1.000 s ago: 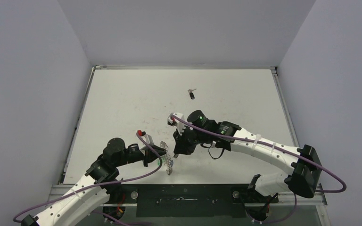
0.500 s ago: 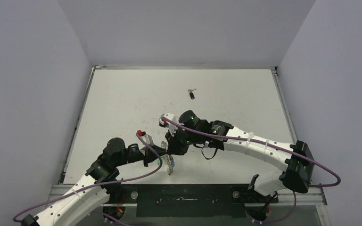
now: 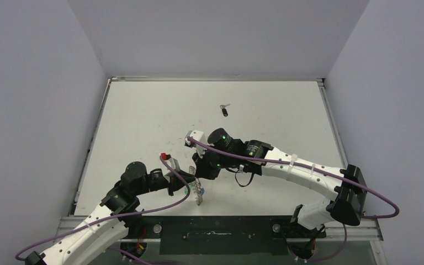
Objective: Put the keys on the keyring
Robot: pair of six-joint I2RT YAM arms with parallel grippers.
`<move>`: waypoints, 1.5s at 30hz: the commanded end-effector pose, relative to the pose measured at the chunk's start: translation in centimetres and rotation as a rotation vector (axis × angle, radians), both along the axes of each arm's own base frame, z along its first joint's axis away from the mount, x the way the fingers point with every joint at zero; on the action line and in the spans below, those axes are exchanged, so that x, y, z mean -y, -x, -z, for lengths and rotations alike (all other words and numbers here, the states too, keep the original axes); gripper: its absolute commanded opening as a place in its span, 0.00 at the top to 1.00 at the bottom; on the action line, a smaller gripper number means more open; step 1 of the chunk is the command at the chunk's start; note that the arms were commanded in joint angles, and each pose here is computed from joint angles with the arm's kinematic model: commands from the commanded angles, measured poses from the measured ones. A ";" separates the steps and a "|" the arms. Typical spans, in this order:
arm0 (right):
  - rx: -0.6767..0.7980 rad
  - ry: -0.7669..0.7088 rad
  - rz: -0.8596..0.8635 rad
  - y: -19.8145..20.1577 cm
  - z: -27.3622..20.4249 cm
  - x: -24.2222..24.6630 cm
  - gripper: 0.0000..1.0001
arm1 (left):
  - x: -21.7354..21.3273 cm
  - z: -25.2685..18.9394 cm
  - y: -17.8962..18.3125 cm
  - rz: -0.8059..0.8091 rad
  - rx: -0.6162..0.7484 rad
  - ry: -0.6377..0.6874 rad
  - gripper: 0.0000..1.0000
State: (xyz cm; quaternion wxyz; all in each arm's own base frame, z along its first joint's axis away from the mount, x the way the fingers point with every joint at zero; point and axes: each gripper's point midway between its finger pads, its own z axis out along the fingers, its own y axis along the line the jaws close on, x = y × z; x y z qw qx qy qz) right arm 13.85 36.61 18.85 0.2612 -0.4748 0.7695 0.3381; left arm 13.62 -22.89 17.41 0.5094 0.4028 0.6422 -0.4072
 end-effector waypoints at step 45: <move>0.195 0.155 0.104 -2.3 2.4 1.3 1.00 | 0.3 -2.5 0.1 0.009 0.067 0.080 1.00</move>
